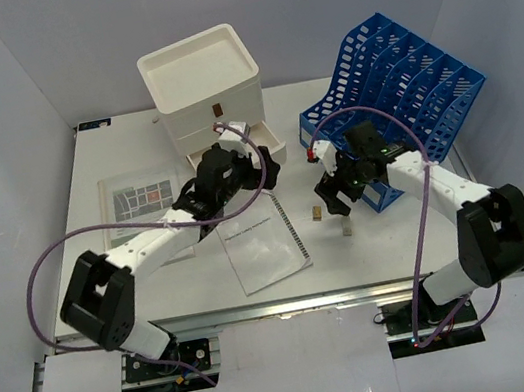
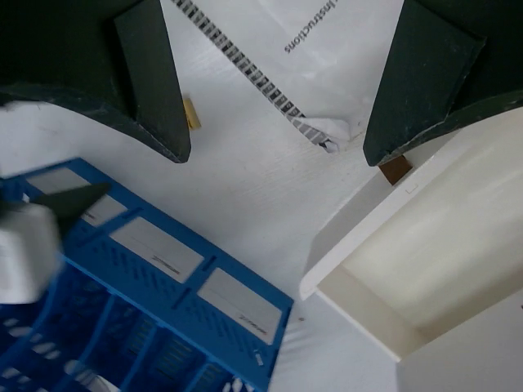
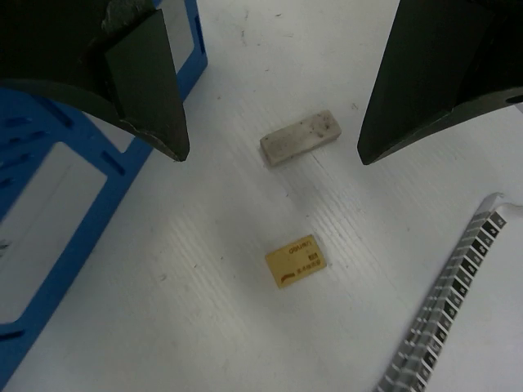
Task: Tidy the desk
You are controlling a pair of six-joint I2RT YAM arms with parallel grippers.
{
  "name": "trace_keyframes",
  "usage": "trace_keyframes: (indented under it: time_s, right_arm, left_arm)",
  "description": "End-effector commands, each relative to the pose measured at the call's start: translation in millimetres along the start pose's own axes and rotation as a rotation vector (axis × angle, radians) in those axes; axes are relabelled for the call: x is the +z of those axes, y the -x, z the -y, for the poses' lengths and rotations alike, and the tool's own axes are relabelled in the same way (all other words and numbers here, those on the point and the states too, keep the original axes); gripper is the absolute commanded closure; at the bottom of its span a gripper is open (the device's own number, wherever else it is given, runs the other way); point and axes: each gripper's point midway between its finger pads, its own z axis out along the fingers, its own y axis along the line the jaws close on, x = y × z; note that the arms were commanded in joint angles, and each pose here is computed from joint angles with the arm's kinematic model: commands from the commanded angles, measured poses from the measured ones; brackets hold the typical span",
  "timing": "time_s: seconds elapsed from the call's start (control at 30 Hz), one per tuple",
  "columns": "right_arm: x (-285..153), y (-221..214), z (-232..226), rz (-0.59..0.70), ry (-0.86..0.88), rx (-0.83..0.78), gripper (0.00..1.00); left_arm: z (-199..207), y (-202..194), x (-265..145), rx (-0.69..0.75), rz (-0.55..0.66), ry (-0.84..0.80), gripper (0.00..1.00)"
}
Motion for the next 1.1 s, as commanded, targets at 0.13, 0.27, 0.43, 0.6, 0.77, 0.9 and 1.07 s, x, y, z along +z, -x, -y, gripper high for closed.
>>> trace_keyframes:
  time_s: [0.13,0.27,0.43,0.6,0.77,0.9,1.07]
  right_arm:
    - [13,-59,-10,-0.292,-0.119,0.2,0.02]
    - [17,-73,-13,-0.358,-0.117,0.223,0.09]
    - [31,-82,-21,-0.39,-0.077,0.235,0.18]
    - [47,-81,-18,-0.404,-0.07,0.256,0.39]
    - [54,-93,-19,-0.447,-0.077,0.254,0.75]
    - [53,-101,-19,-0.463,-0.099,0.214,0.9]
    - [44,-89,-4,-0.418,-0.165,0.144,0.88]
  left_arm:
    - [3,-6,-97,0.194,-0.029,-0.108,0.02]
    - [-7,-22,-136,0.154,-0.01,-0.082,0.02]
    - [-21,-27,-174,0.134,0.049,-0.029,0.02]
    - [-21,-21,-191,0.118,0.102,-0.034,0.02]
    - [-20,-18,-194,0.114,0.111,-0.039,0.02]
    - [-19,-16,-197,0.112,0.124,-0.041,0.02]
    - [-18,-15,-198,0.111,0.127,-0.05,0.02]
